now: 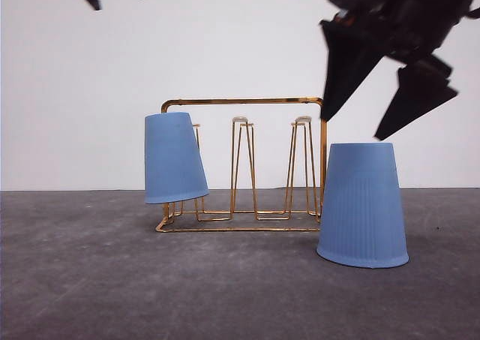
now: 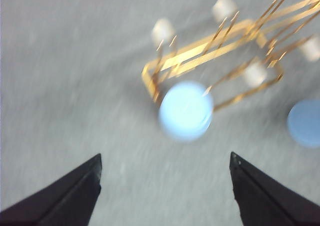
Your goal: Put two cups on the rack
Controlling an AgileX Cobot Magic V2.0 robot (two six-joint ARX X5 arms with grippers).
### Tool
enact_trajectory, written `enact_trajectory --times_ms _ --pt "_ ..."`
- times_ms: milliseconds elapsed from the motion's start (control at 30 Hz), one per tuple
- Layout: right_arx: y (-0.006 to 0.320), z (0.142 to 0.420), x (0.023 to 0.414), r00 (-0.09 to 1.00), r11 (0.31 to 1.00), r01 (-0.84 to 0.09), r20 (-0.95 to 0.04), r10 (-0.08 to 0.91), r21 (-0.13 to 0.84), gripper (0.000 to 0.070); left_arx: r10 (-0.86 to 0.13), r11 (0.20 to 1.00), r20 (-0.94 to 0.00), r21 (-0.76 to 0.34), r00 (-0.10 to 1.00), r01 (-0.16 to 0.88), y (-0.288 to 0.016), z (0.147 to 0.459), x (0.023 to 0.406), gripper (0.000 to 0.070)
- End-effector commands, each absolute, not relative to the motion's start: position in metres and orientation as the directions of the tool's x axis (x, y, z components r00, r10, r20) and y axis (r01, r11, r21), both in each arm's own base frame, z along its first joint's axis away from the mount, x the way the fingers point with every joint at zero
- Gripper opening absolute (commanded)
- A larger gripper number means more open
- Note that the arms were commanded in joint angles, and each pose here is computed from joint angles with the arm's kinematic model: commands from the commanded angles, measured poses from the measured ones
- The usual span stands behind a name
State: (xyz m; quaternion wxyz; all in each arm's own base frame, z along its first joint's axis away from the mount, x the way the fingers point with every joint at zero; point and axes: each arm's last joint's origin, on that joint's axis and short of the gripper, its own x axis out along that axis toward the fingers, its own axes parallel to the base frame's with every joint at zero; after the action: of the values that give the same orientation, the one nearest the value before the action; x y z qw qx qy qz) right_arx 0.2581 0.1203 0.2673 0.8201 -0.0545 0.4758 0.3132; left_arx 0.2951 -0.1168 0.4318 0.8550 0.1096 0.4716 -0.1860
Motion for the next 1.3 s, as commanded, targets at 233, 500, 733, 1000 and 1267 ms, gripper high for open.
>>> enact_trajectory --times_ms 233,500,733,1000,1267 --pt "0.139 0.246 0.270 0.316 0.803 -0.569 -0.854 0.412 0.177 0.0642 -0.153 0.936 -0.898 0.001 0.413 0.351 -0.098 0.403 0.298 0.0486" --pt "0.141 0.233 0.276 0.277 0.803 -0.568 -0.877 0.393 0.180 0.0575 -0.122 0.958 -0.930 -0.019 0.347 0.286 -0.081 0.336 0.273 0.0486" --pt "0.140 0.231 0.274 0.255 0.803 -0.567 -0.888 0.383 0.184 0.0416 -0.093 0.963 -0.967 -0.026 0.238 0.270 -0.075 0.291 0.252 0.0486" --pt "0.139 0.236 0.272 0.236 0.794 -0.581 -0.897 0.374 0.178 0.0325 -0.099 0.962 -0.961 -0.027 0.258 0.271 -0.076 0.285 0.255 0.0486" --pt "0.142 0.302 0.279 0.304 0.768 -0.625 -0.862 0.406 0.141 0.0325 -0.101 0.962 -0.960 -0.027 0.260 0.272 -0.076 0.285 0.255 0.0486"
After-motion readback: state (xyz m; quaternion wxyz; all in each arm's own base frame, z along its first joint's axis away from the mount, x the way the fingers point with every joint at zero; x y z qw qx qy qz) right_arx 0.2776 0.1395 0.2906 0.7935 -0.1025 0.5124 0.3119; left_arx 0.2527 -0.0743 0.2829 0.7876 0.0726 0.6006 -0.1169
